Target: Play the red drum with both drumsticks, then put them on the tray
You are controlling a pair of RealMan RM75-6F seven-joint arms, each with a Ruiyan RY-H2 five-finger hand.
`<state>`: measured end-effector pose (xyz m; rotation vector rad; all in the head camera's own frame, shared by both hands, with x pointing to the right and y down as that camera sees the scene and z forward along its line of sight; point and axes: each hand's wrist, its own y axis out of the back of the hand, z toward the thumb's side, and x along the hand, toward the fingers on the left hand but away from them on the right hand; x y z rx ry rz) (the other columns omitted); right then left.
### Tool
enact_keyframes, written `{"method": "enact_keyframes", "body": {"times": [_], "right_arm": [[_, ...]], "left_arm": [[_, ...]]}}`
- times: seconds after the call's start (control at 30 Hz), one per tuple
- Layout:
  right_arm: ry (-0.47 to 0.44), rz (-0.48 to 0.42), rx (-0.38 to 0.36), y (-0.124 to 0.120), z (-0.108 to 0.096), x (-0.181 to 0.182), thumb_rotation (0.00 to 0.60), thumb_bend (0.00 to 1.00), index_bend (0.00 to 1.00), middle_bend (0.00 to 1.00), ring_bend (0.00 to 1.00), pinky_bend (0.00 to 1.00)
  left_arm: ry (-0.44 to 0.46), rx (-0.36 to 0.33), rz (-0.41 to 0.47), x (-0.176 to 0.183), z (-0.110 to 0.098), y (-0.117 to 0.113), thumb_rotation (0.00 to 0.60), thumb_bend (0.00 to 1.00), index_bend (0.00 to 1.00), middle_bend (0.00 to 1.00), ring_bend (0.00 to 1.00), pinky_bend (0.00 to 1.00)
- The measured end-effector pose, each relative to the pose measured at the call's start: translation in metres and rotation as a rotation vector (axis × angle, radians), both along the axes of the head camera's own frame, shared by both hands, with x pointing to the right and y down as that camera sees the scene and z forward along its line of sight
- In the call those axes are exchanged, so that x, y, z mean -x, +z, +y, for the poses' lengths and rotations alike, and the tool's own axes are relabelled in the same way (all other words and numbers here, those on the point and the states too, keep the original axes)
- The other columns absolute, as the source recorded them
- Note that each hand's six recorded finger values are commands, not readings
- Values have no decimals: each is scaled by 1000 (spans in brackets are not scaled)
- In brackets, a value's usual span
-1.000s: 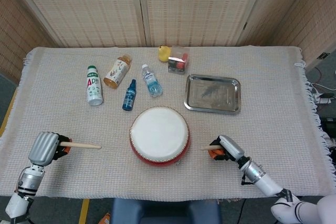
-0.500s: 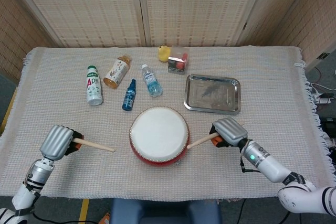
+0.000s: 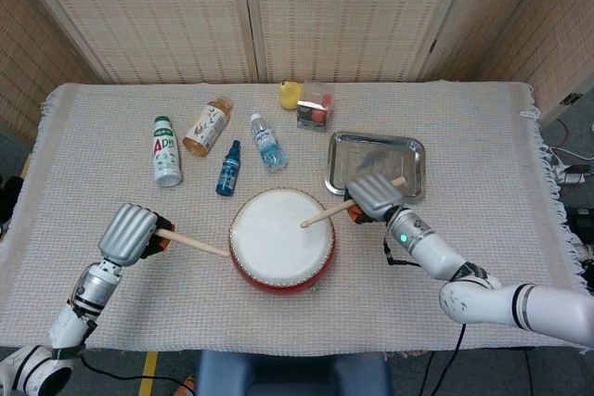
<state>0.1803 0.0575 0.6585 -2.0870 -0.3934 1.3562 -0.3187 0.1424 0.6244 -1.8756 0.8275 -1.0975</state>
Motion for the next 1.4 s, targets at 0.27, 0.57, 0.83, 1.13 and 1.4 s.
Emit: {"method": "enact_keyframes", "body": {"times": [0.27, 0.57, 0.83, 1.13, 1.4], "right_arm": [[-136, 155, -60, 28, 3, 5, 600, 1000, 1000, 981, 1000, 1000], [-69, 119, -122, 8, -6, 15, 600, 1000, 1000, 981, 1000, 1000], [-13, -26, -139, -23, -15, 21, 600, 1000, 1000, 981, 1000, 1000], [-115, 149, -104, 17, 1, 3, 600, 1000, 1000, 981, 1000, 1000], [-53, 74, -130, 0, -5, 14, 600, 1000, 1000, 981, 1000, 1000]], "left_arm": [[42, -3, -50, -24, -16, 7, 600, 534, 1000, 1000, 1000, 1000], [71, 6, -160, -49, -19, 37, 600, 534, 1000, 1000, 1000, 1000], [114, -42, -300, -58, -13, 55, 600, 534, 1000, 1000, 1000, 1000], [-19, -53, -105, -51, -33, 6, 600, 534, 1000, 1000, 1000, 1000], [13, -8, -142, -61, -25, 30, 600, 534, 1000, 1000, 1000, 1000]]}}
